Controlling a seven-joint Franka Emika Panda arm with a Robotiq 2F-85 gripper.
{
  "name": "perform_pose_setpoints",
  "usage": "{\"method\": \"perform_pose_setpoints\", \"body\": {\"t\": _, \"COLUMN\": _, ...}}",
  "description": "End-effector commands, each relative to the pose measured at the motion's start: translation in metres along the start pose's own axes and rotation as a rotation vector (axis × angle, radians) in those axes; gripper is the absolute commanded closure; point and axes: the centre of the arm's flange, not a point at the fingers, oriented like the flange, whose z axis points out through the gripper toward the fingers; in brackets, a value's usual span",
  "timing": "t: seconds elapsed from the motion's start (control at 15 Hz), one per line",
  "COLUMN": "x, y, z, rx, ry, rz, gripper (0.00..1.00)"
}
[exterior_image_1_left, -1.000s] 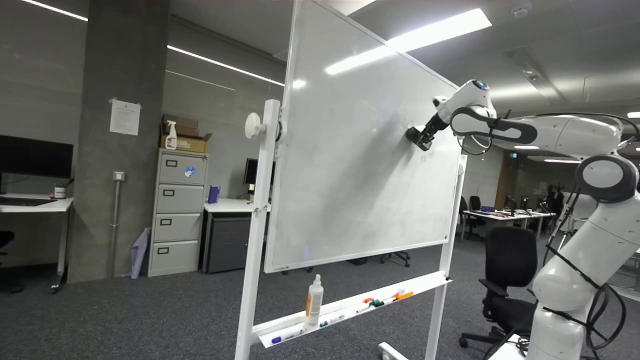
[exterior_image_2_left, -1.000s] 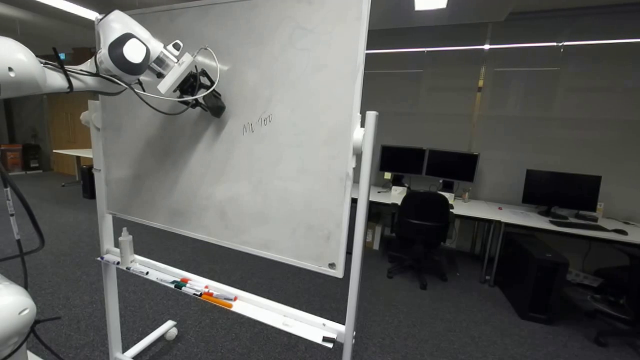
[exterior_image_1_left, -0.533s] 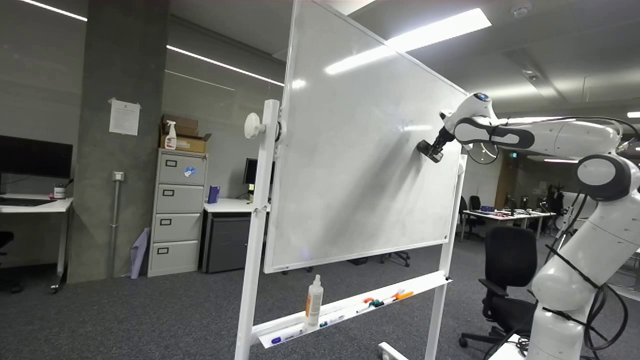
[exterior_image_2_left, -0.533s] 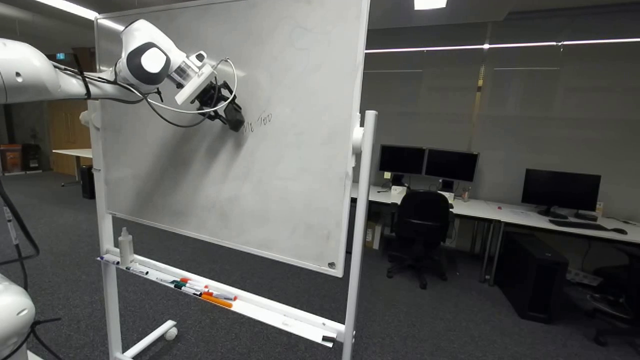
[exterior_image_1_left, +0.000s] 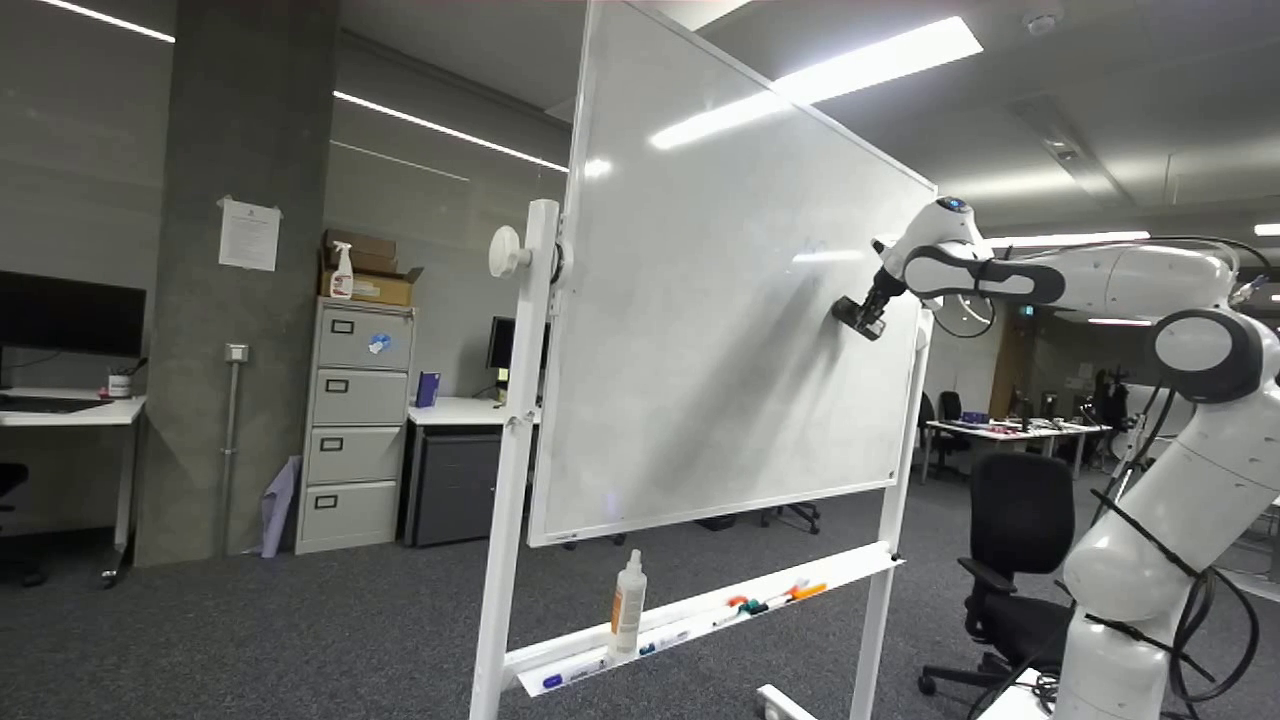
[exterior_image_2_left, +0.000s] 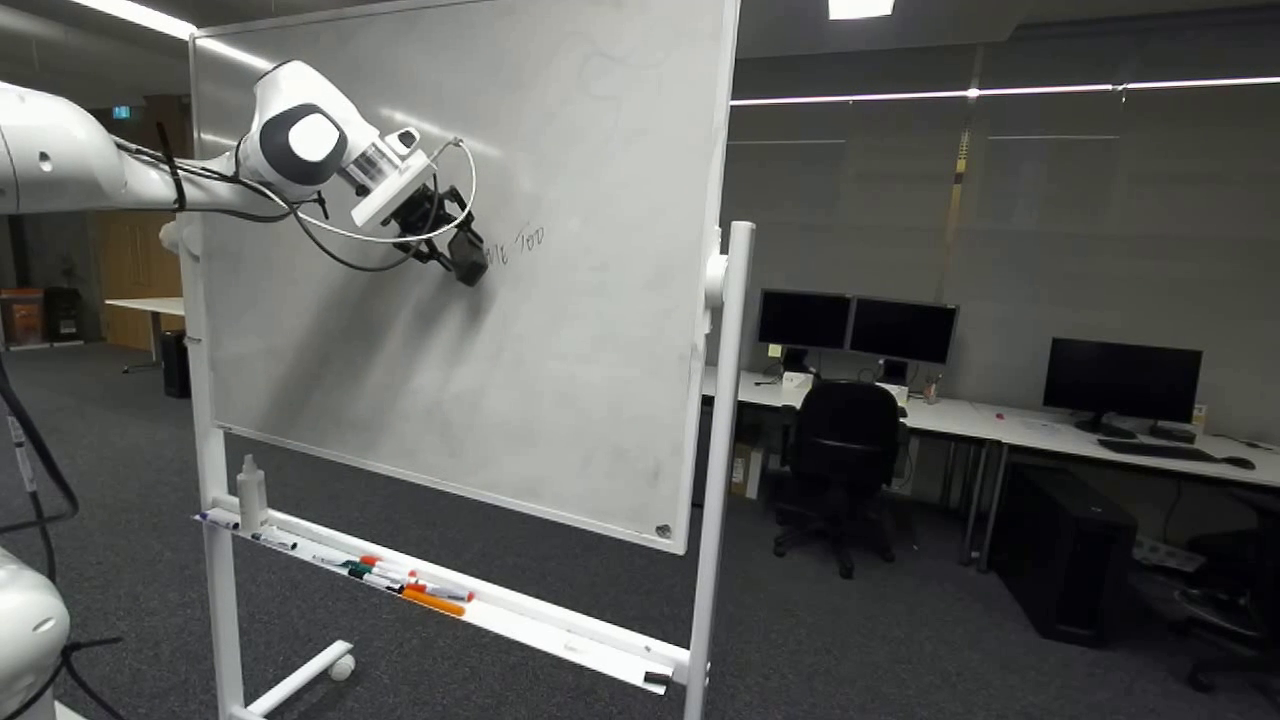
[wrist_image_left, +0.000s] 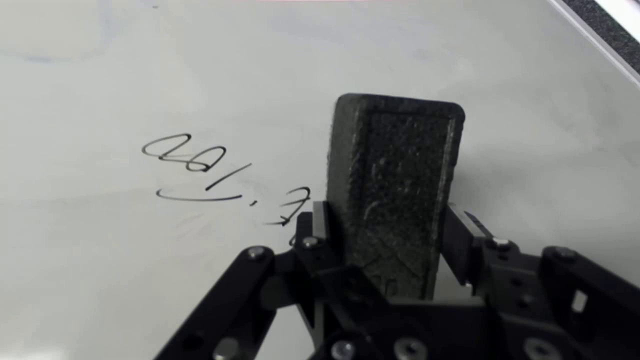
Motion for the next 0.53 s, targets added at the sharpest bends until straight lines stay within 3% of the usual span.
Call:
{"method": "perform_pose_setpoints", "body": {"t": 0.0, "x": 0.024, "y": -0.005, "z": -0.028, "rx": -0.03, "ry": 0.022, "rz": -0.055, "gripper": 0.66}}
{"method": "perform_pose_setpoints", "body": {"t": 0.47, "x": 0.09, "y": 0.0, "z": -0.093, "rx": -0.086, "ry": 0.133, "rz": -0.079, "gripper": 0.66}}
